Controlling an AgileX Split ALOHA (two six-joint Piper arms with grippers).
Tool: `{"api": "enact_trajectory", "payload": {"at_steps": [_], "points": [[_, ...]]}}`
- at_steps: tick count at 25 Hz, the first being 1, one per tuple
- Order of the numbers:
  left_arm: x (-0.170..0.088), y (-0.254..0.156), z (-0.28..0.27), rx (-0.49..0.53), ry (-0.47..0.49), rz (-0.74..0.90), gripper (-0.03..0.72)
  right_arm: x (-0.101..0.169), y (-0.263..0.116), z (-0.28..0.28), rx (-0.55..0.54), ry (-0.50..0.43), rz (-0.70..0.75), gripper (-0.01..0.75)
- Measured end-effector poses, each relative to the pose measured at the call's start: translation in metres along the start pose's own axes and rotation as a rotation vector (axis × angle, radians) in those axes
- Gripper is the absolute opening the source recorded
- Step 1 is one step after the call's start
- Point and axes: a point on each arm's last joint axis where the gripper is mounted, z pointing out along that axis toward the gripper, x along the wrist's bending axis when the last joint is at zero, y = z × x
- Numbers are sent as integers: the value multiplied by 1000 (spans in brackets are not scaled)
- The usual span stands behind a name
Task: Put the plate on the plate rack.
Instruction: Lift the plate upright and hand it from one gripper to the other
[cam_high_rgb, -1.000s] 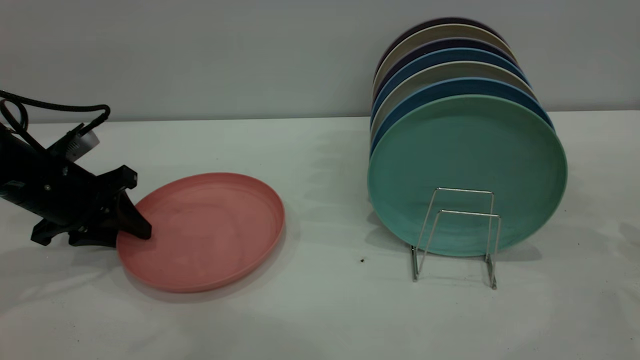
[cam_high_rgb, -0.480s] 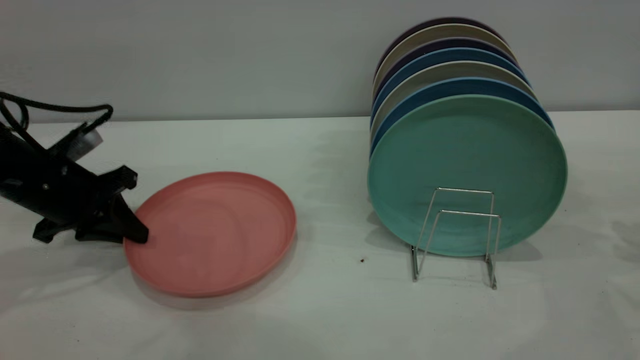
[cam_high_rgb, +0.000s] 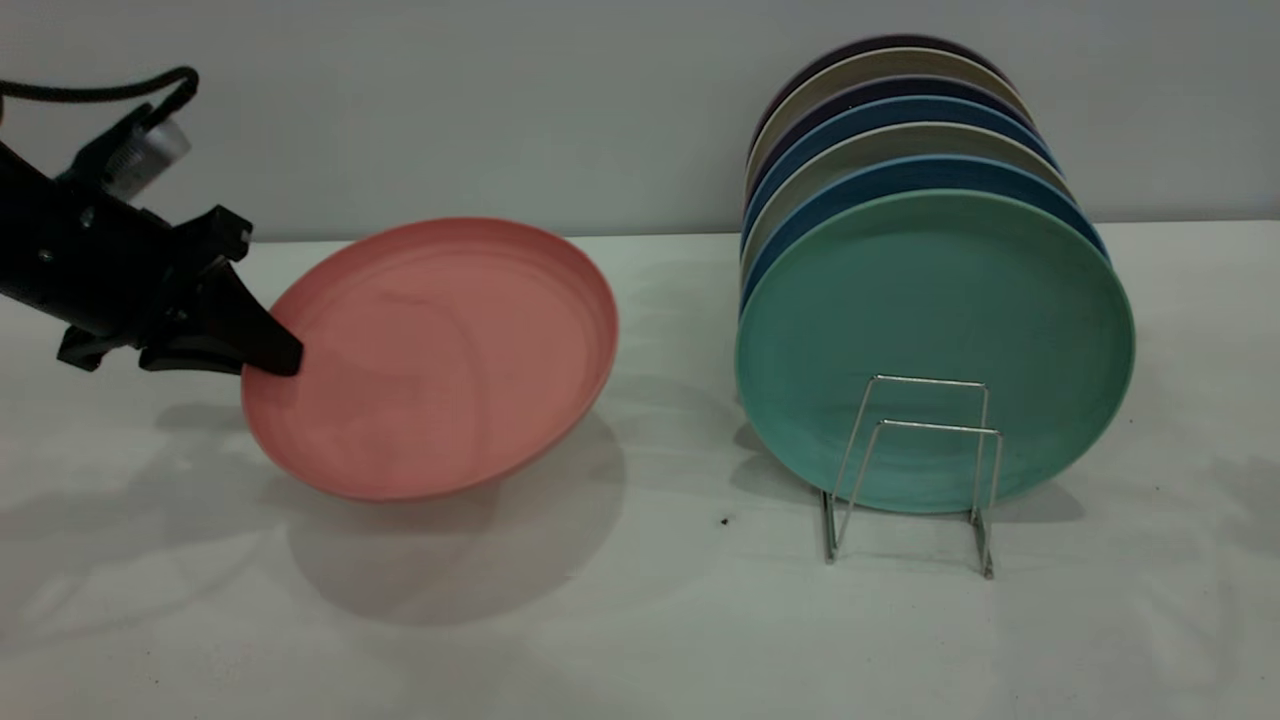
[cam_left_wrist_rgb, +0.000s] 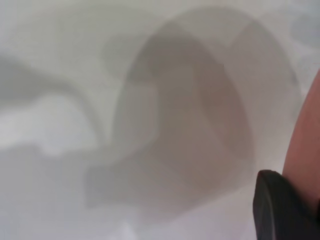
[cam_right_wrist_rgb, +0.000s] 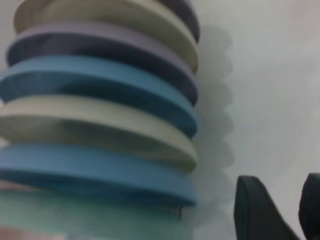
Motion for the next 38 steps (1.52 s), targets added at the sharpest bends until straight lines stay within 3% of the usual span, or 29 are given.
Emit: {"api": "enact_trajectory", "payload": {"at_steps": [6, 11, 17, 21, 26, 29, 34, 38], "points": [[-22, -19, -13, -54, -58, 5, 18, 12, -33, -17, 7, 16, 99, 237], [-43, -32, -17, -98, -104, 24, 18, 32, -54, -29, -6, 136, 141, 237], [-84, -53, 8, -10, -147, 122, 18, 69, -88, -20, 127, 284, 53, 237], [-109, -62, 22, 23, -174, 176, 18, 85, -113, -14, 212, 304, -14, 237], [-131, -70, 33, 22, -202, 214, 18, 101, -123, -10, 234, 342, -73, 242], [-139, -73, 37, 25, -204, 234, 18, 105, -126, -9, 240, 358, -100, 280], [-140, -73, 38, 21, -201, 234, 18, 106, -126, -9, 238, 359, -101, 406], [-142, -74, 39, 22, -205, 235, 18, 107, -126, -9, 238, 370, -100, 445]]}}
